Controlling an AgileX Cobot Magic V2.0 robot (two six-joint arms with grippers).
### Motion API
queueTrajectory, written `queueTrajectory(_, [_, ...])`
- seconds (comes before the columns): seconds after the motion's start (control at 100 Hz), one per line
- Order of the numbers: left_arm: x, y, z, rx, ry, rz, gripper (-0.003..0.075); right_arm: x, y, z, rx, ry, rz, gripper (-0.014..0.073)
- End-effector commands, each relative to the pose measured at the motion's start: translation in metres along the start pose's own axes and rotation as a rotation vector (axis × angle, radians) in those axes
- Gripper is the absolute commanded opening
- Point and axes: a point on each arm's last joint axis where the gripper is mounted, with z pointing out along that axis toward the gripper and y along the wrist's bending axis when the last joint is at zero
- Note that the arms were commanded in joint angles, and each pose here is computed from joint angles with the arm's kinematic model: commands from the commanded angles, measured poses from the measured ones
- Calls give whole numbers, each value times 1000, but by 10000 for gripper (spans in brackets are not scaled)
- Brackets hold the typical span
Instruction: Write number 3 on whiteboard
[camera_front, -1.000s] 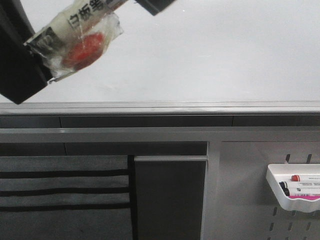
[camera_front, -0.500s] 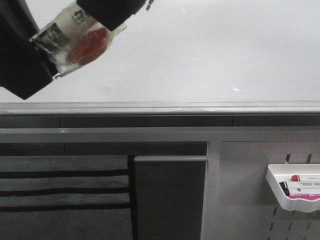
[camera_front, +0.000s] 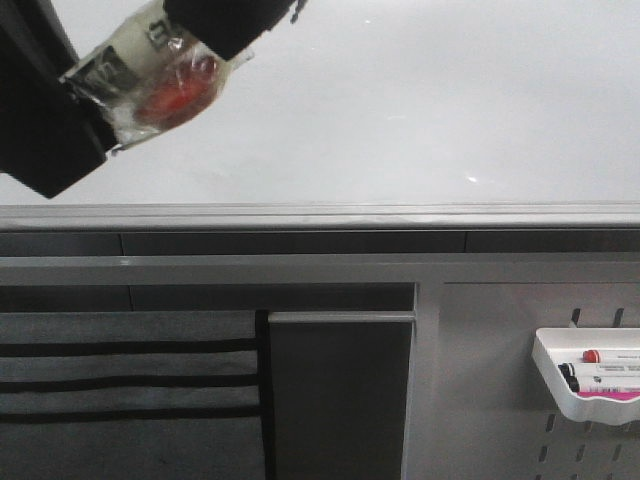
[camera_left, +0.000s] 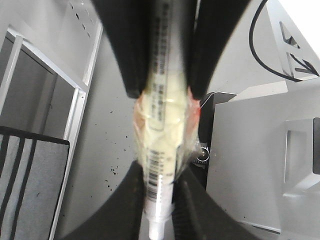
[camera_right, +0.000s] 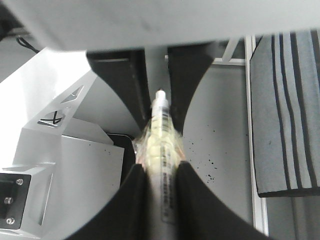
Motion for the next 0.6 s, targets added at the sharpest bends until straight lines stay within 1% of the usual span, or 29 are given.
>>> queueTrajectory(0.0, [-12,-3,-13,-28,-90,11,-20,-14,3,-15,36,-72,-28,20])
queueTrajectory(0.16, [-12,-1,-13,-42,-99,8,-15,-14,3,-15,36,-72,-28,20])
queueTrajectory(0.2, [-12,0,-13,-44,-97,7,11,-14,3,-16,39,-70,-32,20])
queueTrajectory(0.23, [-12,0,-13,-47,-100,7,42,-14,4,-16,42,-67,-35,20])
queueTrajectory(0.27, [-12,0,-13,-51,-104,7,104,-13,4,-16,43,-64,-37,20])
queueTrajectory(0.28, [-12,0,-14,-52,-105,8,128,-13,4,-16,43,-64,-37,20])
queueTrajectory(0.3, [-13,0,-14,-54,-106,8,153,-13,3,-16,45,-62,-38,20])
queueTrajectory(0.35, [-13,1,-14,-61,-110,9,264,-13,3,-16,45,-60,-37,20])
queueTrajectory(0.37, [-13,1,-14,-66,-115,9,292,-13,3,-16,47,-61,-37,20])
queueTrajectory(0.4, [-13,1,-15,-71,-121,5,356,-13,3,-16,52,-61,-36,20])
queueTrajectory(0.45, [-14,0,-18,-83,-131,7,425,-13,2,-17,67,-58,-36,20])
queueTrajectory(0.5, [-14,-1,-21,-93,-139,6,463,-12,1,-20,105,-49,-33,20])
queueTrajectory(0.59, [-13,-4,-33,-141,-174,2,470,-9,0,-30,193,-5,-8,20])
